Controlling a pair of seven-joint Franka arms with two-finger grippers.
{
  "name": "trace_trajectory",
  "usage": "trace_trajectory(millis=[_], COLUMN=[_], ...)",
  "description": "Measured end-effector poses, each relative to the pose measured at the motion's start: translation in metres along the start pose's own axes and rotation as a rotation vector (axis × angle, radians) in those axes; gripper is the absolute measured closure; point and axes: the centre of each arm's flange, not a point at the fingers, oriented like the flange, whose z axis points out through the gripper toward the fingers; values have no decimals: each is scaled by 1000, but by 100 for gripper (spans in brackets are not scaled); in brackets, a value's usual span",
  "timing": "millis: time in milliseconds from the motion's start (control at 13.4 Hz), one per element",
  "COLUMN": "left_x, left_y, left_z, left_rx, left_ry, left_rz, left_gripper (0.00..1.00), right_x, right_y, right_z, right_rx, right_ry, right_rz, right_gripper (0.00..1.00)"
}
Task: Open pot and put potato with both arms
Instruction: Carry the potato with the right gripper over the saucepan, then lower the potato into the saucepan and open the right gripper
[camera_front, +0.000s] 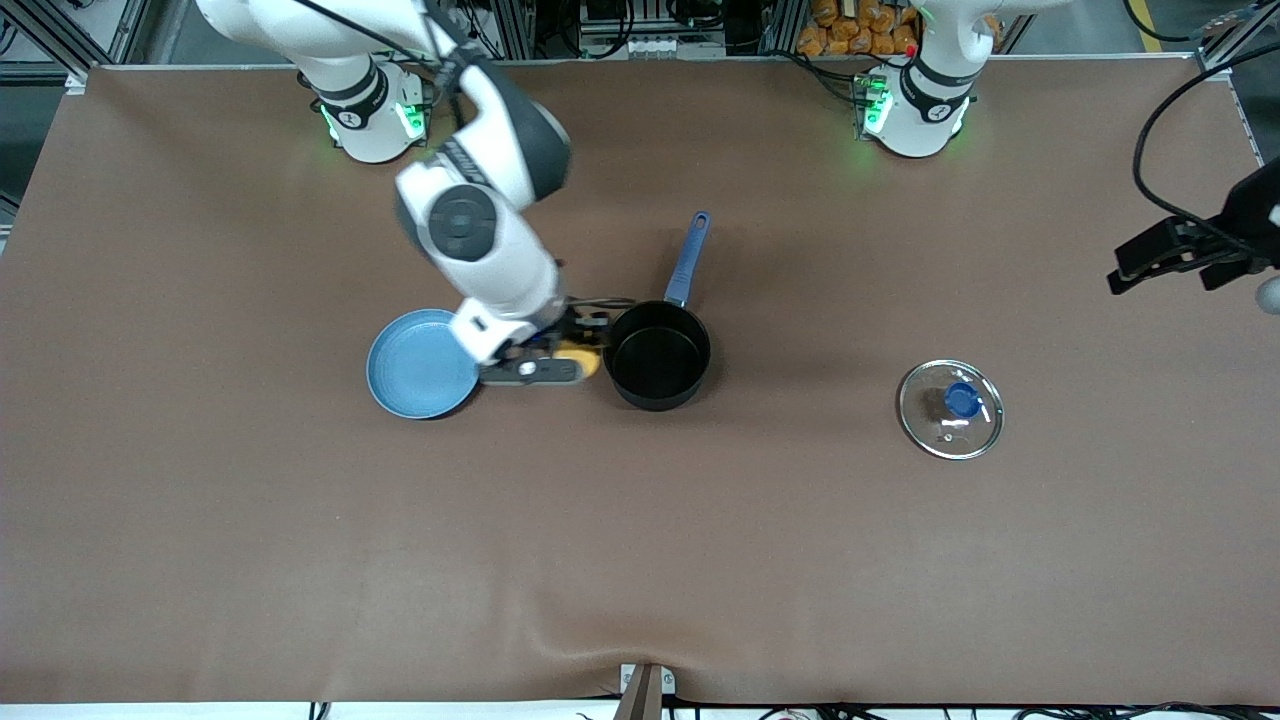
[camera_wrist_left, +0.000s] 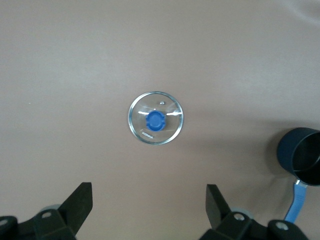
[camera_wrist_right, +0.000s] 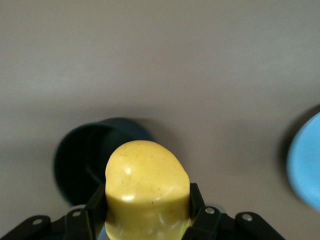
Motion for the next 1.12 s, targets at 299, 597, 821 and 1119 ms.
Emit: trace_trajectory(millis=[299,597,821,1119], left_x=[-17,-34,-35,-34], left_y=[2,0,2,2], left_z=[5,3,5,12], left_rx=[-6,-10,-10,-9], left_ry=[-26,-29,-31,-44], left_rz=[16,16,18,19], left_gripper=[0,0,0,0], right_x=[-14,-22,-26,-25], right_y=[-41,-54,-56,-59], right_z=[64,111,123,149], right_rx=[-38,-43,-52,-24], right_ry=[0,5,-4,17], right_rz=[24,54,67,89], right_gripper=[32,32,32,32])
